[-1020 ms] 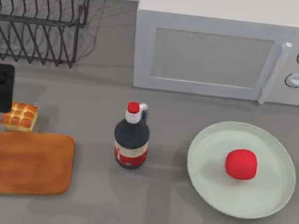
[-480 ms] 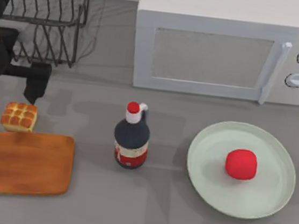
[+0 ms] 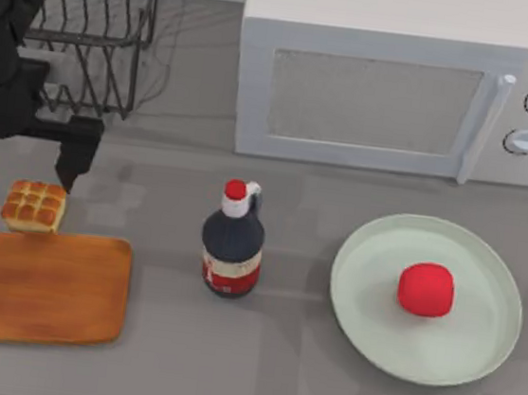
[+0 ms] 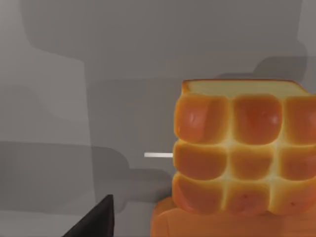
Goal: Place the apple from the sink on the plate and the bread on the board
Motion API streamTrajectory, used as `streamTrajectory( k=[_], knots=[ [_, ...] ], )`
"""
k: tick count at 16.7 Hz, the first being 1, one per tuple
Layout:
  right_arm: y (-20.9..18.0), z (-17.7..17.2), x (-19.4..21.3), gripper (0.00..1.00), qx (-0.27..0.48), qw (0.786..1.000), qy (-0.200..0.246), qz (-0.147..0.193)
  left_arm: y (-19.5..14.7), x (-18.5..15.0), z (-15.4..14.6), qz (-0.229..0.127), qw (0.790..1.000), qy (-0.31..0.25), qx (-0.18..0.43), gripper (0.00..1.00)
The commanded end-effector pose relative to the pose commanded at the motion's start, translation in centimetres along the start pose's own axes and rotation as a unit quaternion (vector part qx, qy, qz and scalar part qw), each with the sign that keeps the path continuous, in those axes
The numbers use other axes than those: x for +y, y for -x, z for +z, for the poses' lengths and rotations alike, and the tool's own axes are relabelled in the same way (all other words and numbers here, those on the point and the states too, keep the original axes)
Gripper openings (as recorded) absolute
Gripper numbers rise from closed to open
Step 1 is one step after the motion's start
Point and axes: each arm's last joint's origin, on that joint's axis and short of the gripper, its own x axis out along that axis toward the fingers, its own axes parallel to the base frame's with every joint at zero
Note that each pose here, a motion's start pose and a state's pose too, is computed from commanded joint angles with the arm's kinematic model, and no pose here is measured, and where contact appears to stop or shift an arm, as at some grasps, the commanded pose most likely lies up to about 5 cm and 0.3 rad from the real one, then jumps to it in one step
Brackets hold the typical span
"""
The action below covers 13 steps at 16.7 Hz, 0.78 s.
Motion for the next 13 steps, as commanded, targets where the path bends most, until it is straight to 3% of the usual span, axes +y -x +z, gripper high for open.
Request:
streamTrajectory(
  k=[3,10,13],
  knots=[
    [0.0,0.0,0.0,1.00,0.000,1.000,0.000,0.000,-0.5,0.1,0.0,0.000,1.000,0.000,0.000,1.00],
    [0.0,0.0,0.0,1.00,0.000,1.000,0.000,0.000,-6.5,0.0,0.1,0.000,1.000,0.000,-0.002,1.00],
    [0.0,0.0,0.0,1.00,0.000,1.000,0.000,0.000,-7.0,0.0,0.0,0.000,1.000,0.000,0.000,1.00]
  ],
)
